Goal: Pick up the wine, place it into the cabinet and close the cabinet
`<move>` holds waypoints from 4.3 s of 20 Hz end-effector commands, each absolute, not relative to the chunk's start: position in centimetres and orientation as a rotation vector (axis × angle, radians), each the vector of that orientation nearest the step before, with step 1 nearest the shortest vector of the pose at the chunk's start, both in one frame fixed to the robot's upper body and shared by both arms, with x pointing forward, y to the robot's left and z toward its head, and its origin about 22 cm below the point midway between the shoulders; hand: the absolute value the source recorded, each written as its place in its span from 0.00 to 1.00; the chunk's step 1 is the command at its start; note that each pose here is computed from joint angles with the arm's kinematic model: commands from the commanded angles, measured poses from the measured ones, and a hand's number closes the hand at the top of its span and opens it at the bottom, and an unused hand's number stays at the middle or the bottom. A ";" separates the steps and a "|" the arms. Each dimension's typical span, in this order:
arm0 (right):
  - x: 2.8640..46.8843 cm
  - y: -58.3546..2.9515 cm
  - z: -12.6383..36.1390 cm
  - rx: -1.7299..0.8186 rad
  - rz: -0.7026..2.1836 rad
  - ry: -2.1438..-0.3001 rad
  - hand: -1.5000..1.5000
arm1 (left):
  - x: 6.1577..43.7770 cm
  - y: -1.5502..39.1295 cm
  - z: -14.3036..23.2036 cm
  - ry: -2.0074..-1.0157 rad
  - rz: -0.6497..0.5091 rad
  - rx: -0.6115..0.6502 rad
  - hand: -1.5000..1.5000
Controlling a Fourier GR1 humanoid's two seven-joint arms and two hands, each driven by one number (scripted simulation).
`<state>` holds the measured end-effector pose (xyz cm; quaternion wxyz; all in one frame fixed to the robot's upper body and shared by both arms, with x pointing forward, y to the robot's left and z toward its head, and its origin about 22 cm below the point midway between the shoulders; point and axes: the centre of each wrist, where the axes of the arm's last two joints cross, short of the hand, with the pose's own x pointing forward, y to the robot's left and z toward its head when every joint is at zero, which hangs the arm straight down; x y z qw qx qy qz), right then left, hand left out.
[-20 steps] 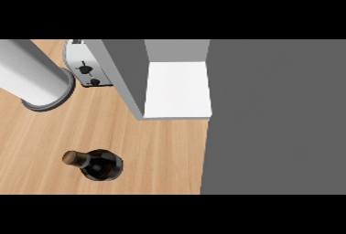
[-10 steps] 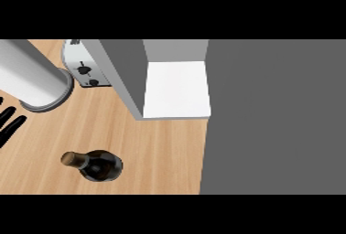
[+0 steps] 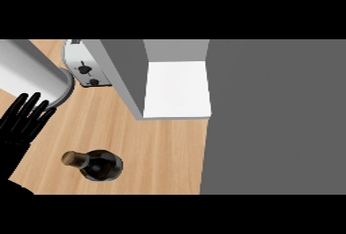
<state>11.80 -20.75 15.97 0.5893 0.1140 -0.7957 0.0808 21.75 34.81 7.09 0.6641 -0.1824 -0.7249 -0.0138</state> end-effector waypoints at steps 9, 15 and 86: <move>10.3 -20.8 16.9 0.353 0.144 -1.902 0.00 | 23.0 34.3 -2.9 -1.564 -0.054 -0.396 0.00; 8.9 -21.8 17.1 0.367 0.177 -1.898 0.00 | 24.4 35.6 -5.0 -1.518 -0.039 -0.406 0.00; 9.9 -21.7 16.3 0.316 0.196 -1.859 0.00 | 28.7 19.4 -4.2 -1.704 -0.112 -0.009 1.00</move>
